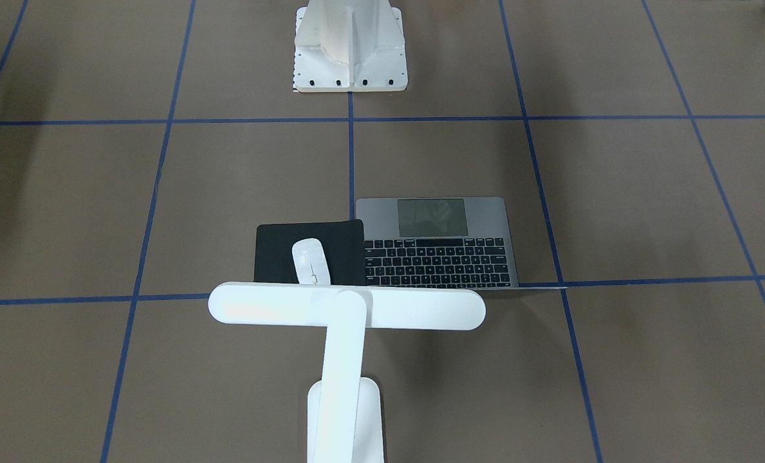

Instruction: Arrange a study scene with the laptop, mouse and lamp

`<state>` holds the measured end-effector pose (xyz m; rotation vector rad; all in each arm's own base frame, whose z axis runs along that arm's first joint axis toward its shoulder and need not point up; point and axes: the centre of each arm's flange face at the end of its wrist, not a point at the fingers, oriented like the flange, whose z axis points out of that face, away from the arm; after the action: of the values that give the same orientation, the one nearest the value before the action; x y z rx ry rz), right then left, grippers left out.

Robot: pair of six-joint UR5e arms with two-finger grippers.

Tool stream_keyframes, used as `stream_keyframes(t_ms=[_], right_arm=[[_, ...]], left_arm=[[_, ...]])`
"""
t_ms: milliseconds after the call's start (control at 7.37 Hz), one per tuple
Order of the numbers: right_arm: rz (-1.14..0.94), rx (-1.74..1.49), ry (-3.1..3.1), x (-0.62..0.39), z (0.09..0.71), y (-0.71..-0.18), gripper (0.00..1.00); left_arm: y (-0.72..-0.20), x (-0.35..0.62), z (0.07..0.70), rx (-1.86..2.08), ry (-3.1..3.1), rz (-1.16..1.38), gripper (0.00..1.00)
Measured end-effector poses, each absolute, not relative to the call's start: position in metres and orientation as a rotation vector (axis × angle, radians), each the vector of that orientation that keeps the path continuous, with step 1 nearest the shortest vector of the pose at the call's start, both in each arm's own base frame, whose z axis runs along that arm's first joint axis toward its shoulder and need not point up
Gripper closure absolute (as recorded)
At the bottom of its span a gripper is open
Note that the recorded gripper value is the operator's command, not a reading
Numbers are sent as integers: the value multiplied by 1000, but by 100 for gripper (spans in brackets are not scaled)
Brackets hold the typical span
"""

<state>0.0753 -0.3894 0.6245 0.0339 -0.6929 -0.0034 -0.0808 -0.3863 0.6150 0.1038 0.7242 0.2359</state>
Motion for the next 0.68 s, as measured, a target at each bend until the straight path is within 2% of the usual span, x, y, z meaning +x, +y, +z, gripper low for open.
stream_keyframes(t_ms=[678], right_arm=[[-6, 45, -693, 75, 620, -395, 0]], left_arm=[[-386, -83, 616, 52, 751, 80, 0]])
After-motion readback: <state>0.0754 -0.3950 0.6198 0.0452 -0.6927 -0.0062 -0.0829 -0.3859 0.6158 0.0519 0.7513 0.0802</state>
